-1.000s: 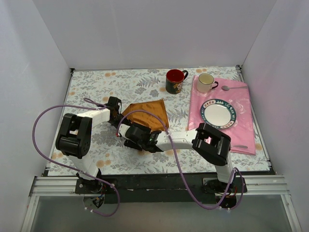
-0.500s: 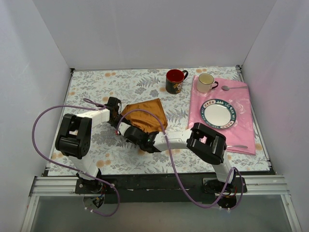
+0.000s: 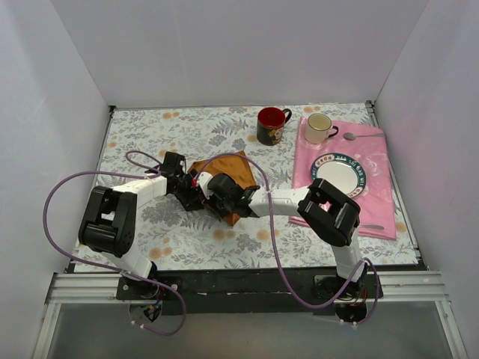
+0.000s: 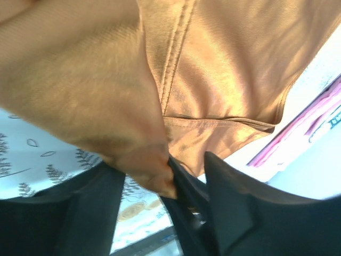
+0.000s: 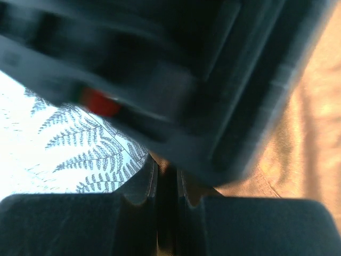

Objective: Fold the napkin, place the utensils inside, and roll it up
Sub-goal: Roll the napkin with the utensil

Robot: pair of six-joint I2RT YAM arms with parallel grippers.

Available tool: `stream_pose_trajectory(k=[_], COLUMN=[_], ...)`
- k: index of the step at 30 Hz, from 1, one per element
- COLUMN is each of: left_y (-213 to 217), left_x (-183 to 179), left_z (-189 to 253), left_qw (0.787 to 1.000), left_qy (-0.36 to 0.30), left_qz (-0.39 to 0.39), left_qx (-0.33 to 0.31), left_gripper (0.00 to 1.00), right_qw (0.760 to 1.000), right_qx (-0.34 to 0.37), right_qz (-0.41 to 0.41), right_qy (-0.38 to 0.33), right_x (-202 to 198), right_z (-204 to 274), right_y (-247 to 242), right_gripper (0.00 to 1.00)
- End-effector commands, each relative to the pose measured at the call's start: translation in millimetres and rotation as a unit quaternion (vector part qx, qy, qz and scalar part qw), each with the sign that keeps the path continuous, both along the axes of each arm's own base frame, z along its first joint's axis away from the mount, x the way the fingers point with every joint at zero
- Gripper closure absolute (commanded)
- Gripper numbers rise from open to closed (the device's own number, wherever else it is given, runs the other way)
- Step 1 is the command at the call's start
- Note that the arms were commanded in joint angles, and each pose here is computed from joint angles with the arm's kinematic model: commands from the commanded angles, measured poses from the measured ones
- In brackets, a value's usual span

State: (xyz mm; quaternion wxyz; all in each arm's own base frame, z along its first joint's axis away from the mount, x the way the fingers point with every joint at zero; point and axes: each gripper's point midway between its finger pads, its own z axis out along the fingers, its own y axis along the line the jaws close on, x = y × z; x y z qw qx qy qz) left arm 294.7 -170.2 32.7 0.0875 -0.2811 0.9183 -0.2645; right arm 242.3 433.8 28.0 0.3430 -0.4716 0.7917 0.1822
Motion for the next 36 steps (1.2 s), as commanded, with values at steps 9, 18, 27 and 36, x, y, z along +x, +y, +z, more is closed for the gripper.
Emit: stream_pose_trajectory(k=[9, 18, 27, 36], left_y=[32, 53, 33, 25], left_x=[7, 0, -33, -29], left_z=[28, 70, 35, 8], left_qw=[0.996, 0.982, 0.992, 0.99], left_qy=[-0.087, -0.179, -0.071, -0.02], left_qz=[0.028, 0.041, 0.091, 0.12], left_qx=[0.017, 0.035, -0.054, -0.066], left_gripper=[0.29, 0.29, 0.11, 0.16], right_qw=[0.961, 0.901, 0.848, 0.843], right_qx=[0.093, 0.168, 0.264, 0.288], right_qz=[-0.007, -0.033, -0.039, -0.037], right_qy=[0.259, 0.398, 0.458, 0.453], right_x=[-37, -28, -26, -23], right_z=[-10, -10, -4, -3], right_y=[5, -1, 0, 1], right_gripper=[0.99, 0.99, 0.99, 0.99])
